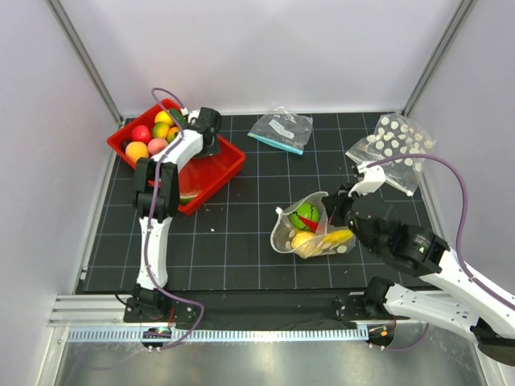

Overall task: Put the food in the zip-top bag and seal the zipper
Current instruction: Pick up the fake fruit from the bin.

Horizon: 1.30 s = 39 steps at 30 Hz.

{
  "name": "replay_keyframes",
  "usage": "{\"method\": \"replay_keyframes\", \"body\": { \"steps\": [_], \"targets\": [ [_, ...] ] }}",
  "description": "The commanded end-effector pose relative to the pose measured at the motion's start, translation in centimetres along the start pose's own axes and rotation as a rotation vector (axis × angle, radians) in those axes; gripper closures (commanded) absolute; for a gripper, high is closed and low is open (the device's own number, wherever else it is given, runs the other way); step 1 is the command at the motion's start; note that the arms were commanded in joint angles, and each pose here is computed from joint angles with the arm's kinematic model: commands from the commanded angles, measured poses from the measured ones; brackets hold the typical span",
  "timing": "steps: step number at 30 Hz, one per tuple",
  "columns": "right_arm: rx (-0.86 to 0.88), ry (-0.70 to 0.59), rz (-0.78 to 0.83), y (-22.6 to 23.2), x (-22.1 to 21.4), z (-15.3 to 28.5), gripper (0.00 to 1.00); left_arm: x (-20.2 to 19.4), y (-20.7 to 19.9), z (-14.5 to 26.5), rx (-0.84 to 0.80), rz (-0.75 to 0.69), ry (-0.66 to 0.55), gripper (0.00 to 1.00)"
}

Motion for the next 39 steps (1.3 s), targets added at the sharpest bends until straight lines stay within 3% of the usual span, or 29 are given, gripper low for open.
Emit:
{"method": "replay_keyframes", "body": {
  "steps": [1,8,16,18,19,22,23,27,31,36,37,39],
  "targets": [
    [0.015,-0.080,-0.043,0.4,2.0,0.2,0.98,1.7,1.3,-1.0,0.002,0.042,-0.011,0.00],
    [0.033,-0.074,-0.050,0.9,1.9,0.1,0.98,2.6,-0.3,-1.4,-0.171,-0.002,-0.006,0.00],
    [0.033,-0.076,-0.052,0.8,2.0,0.2,0.98,4.8,0.3,-1.5,-0.144,-0.015,-0.096,0.00],
    [0.030,-0.078,-0.051,0.8,2.0,0.2,0.98,5.0,0.3,-1.7,-0.155,-0.008,-0.094,0.09],
    [0.029,-0.076,-0.049,0.8,2.0,0.1,0.98,4.7,0.4,-1.9,-0.152,0.002,-0.075,0.25],
    [0.026,-0.073,-0.047,0.8,1.9,-0.1,0.98,4.8,0.5,-1.4,-0.156,0.025,-0.063,0.47],
    [0.028,-0.075,-0.047,0.9,2.0,-0.1,0.98,4.4,0.7,-1.2,-0.155,0.031,-0.055,0.48],
    [0.026,-0.068,-0.044,1.0,1.8,-0.3,0.98,5.7,1.3,1.8,-0.190,0.101,-0.096,0.51],
    [0.021,-0.066,-0.041,0.9,1.7,-0.3,0.98,8.2,1.4,8.1,-0.323,0.193,-0.152,0.54],
    [0.008,-0.065,-0.038,0.6,1.7,-0.2,0.99,5.5,-0.6,14.7,-0.507,0.277,-0.130,0.56],
    [0.009,-0.063,-0.040,0.7,1.7,-0.2,0.99,3.0,-1.3,15.3,-0.524,0.255,-0.100,0.56],
    [0.013,-0.061,-0.042,0.7,1.6,-0.2,0.99,3.1,-1.3,19.5,-0.606,0.298,-0.155,0.56]
  ]
}}
Point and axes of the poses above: each gripper's point midway between its finger pads, its own z axis back along the fingers, its own y axis along the line the jaws close on, x = y × z, the point moved 2 cm from there along z, back along the fingers, and after that the axes turned 2 degrees about z, right-handed, at the moved point
